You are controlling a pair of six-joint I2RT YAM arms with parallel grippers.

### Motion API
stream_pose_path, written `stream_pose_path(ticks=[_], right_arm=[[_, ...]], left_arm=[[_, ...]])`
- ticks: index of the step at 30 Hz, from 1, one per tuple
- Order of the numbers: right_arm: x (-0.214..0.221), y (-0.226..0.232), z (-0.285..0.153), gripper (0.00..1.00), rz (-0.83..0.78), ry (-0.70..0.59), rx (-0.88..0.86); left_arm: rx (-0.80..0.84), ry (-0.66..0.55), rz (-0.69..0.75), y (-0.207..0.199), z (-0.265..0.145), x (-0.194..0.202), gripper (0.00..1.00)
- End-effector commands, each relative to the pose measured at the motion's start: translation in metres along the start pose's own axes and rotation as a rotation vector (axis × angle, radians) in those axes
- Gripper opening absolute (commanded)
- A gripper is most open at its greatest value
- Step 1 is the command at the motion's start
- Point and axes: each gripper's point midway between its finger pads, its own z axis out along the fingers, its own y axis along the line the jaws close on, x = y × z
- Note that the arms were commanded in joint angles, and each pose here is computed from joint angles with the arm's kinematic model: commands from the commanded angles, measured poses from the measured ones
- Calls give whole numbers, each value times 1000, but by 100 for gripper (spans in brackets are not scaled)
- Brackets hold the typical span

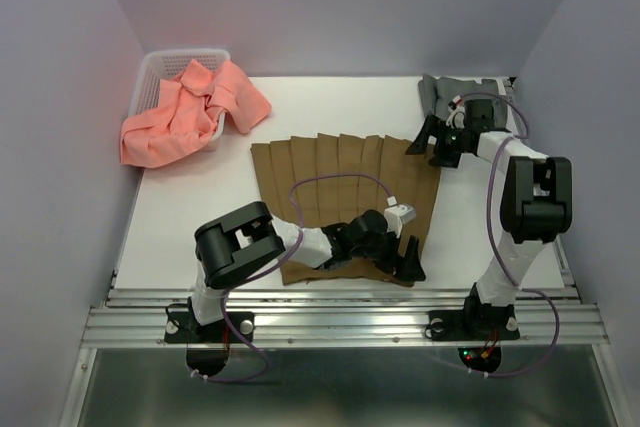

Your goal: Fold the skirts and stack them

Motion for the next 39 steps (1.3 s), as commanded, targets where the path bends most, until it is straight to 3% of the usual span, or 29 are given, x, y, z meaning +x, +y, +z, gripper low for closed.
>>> stream_pose_path(ticks=[1, 10, 17, 24, 29, 31, 35, 39], right_arm=[[-6, -3, 19, 100, 18, -6, -17], [-18, -65, 40, 100, 10, 3, 265], [-103, -16, -21, 100, -141, -206, 271], [-114, 44, -75, 100, -168, -288, 137], [-56, 82, -81, 100, -178, -238, 93], [-1, 116, -72, 100, -242, -174, 82], [74, 111, -64, 100, -147, -113, 194], [140, 102, -50, 100, -129, 10, 144]], left_arm=[[-147, 168, -63, 31, -14, 53, 99], [-176, 118, -23, 22, -27, 33, 99], [-166, -6, 81, -15, -50, -15, 99], [-300, -172, 99, -25, -113, -53, 99], [-586, -338, -34, 17, -176, -67, 99], [-656, -381, -99, 34, -207, -61, 99], [-613, -554, -243, 74, -249, -66, 99], [-572, -618, -235, 98, -259, -71, 99]])
